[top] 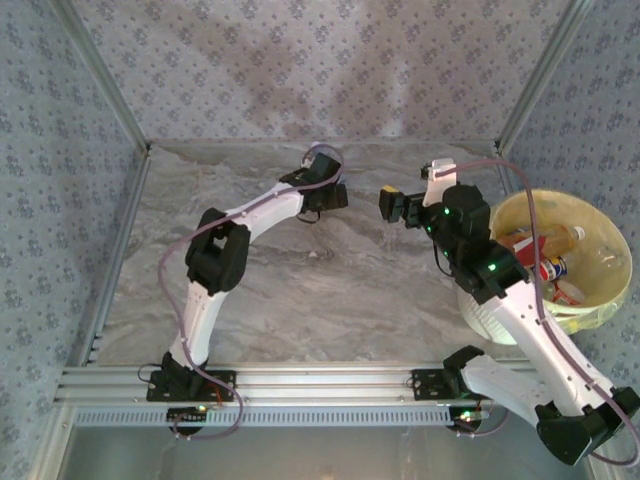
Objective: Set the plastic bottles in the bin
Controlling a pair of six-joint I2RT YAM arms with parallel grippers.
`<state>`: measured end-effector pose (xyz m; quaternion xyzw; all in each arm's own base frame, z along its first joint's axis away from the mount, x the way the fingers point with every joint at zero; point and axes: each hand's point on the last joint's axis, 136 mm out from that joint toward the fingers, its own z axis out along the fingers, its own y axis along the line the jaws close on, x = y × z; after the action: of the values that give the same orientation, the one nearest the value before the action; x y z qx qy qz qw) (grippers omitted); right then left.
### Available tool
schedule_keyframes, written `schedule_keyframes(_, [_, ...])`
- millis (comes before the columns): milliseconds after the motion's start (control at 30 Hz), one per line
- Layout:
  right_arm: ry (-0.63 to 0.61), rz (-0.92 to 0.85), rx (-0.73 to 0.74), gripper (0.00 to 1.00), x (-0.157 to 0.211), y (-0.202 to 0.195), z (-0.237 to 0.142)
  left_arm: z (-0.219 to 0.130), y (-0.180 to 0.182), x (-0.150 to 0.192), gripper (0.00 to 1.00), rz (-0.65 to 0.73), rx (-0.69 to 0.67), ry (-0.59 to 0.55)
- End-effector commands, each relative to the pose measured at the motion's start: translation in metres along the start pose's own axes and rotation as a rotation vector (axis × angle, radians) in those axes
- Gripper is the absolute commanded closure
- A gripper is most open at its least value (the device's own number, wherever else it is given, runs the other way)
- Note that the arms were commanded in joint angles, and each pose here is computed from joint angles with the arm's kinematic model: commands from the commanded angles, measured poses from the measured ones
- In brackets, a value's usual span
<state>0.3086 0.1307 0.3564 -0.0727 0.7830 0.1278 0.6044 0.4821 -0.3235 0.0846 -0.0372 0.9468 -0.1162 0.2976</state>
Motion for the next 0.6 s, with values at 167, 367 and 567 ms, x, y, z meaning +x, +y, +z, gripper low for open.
schedule_keyframes(167, [-0.048,-0.008,0.033,0.0,-0.007,-0.007,-0.011,0.028,0.01,0.001,0.18,0.059,-0.129,0.037])
schedule_keyframes(367, [-0.048,-0.008,0.032,0.0,-0.008,-0.007,-0.012,0.045,0.014,-0.001,0.2,0.077,-0.178,0.034])
schedule_keyframes(567, [-0.038,-0.011,0.035,0.0,-0.005,-0.007,-0.014,0.057,0.019,0.0,0.31,0.111,-0.215,0.031])
